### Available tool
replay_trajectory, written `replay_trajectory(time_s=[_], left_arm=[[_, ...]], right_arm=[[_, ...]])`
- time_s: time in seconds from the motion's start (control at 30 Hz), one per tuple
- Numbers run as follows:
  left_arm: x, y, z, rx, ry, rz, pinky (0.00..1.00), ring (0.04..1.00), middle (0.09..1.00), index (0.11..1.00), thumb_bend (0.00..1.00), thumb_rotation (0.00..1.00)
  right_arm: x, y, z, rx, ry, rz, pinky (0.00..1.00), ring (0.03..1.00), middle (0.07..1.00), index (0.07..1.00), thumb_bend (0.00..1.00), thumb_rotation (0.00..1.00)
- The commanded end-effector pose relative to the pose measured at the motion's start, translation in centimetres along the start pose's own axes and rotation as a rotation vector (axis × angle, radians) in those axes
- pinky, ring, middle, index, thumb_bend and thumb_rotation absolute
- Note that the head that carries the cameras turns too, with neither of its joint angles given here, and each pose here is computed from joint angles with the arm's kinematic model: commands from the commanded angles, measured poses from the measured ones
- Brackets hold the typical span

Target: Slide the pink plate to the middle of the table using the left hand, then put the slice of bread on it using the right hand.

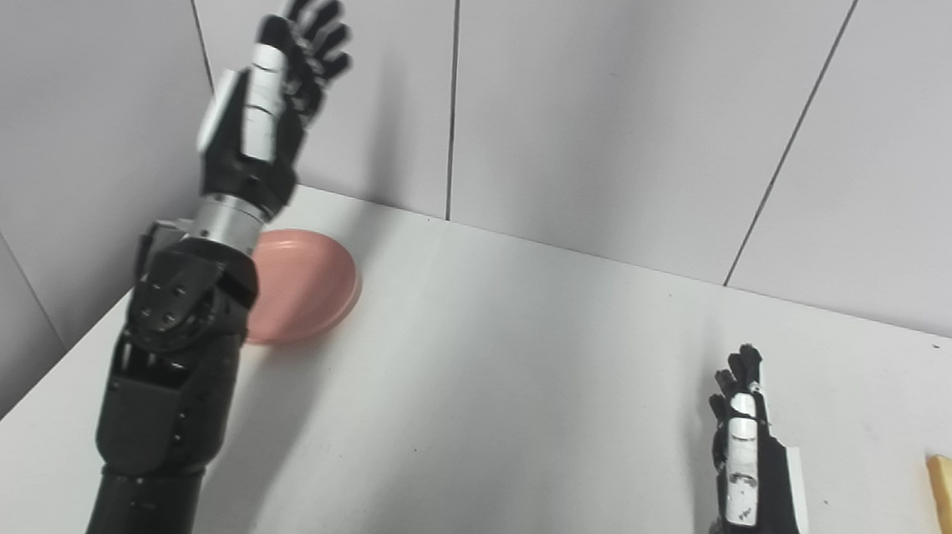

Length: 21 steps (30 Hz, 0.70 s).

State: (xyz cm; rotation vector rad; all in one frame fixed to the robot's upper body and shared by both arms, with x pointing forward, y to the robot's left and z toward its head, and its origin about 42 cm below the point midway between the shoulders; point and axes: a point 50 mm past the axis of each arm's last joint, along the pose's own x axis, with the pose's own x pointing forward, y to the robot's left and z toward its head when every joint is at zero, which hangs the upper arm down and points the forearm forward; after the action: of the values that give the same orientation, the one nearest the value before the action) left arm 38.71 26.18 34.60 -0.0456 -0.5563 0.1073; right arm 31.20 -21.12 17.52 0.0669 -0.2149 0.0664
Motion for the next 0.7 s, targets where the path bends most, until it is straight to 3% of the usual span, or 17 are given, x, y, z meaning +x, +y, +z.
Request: replay_trajectory(time_s=[0.0, 0.23, 0.67], left_arm=[[1.4, 1.3, 1.4, 0.023, -0.078, 0.029, 0.93, 0.956, 0.958, 0.960, 0.74, 0.98], [1.2, 6.5, -2.0, 0.031, -0.016, 0.149, 0.92, 0.931, 0.939, 0.943, 0.74, 0.98], [-0.1, 10.6, -3.3, 0.036, 0.027, 0.254, 0.95, 0.951, 0.955, 0.960, 0.78, 1.00]], right_arm=[[0.7, 0.5, 1.8, 0.012, -0.061, 0.016, 1.00, 1.000, 1.000, 1.000, 0.27, 1.00], [0.7, 0.5, 2.0, 0.020, -0.062, 0.030, 1.00, 1.000, 1.000, 1.000, 0.28, 1.00], [0.5, 0.5, 2.7, 0.008, -0.052, 0.027, 1.00, 1.000, 1.000, 1.000, 0.28, 1.00]])
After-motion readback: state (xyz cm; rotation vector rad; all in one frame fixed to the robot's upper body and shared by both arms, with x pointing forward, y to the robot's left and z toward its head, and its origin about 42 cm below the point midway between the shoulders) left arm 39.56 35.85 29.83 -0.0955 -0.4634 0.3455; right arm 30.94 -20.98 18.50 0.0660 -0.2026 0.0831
